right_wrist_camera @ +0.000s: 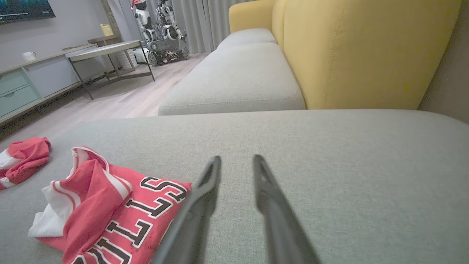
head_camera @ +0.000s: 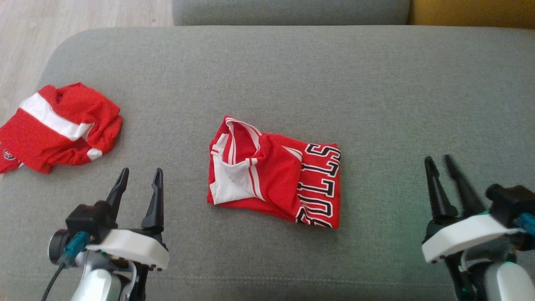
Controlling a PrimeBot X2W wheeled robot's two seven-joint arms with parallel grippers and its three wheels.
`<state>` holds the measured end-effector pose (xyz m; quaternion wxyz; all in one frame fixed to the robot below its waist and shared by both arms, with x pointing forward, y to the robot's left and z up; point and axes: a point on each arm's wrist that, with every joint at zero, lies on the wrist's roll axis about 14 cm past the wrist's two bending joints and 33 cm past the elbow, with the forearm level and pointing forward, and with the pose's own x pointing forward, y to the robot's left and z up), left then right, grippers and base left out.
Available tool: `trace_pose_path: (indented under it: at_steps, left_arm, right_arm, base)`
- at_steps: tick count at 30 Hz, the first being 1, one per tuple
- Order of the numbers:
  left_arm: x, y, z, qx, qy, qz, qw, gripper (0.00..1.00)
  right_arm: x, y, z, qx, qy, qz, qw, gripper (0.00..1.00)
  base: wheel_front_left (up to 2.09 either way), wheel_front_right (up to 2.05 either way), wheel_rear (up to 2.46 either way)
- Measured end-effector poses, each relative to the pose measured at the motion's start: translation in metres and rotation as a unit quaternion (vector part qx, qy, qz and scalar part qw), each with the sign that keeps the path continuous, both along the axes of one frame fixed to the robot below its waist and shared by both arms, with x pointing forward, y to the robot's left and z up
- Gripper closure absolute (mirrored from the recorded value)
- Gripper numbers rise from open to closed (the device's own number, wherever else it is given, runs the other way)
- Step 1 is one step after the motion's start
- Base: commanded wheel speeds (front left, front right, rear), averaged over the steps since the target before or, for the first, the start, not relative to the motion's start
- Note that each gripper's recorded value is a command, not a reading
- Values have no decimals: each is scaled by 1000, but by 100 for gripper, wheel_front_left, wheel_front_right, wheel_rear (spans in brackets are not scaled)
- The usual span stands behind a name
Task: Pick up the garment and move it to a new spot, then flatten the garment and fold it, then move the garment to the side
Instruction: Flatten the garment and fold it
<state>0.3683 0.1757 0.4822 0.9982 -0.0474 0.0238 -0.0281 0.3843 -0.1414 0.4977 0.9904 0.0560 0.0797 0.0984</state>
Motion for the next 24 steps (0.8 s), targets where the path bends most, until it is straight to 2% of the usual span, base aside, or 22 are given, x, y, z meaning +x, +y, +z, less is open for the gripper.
trace_pose_path:
  at_steps: [4,11,14,19,24]
  left_arm:
    - [-1,3,-3,1,5,4,1000,0]
    - [7,9,-4,2,3,11,1000,0]
    - [12,13,-4,0,1,19,1000,0]
    - [12,20,-13,-4,10,33,999,0]
    - [12,24,-20,-4,21,41,999,0]
  right_arm:
    - [3,17,-20,4,33,24,999,100]
    - [31,80,-37,33,55,108,992,100]
    - [34,109,-55,45,86,145,985,100]
    - [21,151,-99,48,155,206,965,100]
    - [16,173,-109,74,175,232,954,100]
  base:
    - [0,0,0]
    - [0,0,0]
    - [0,0,0]
    - [0,0,0]
    - [0,0,0]
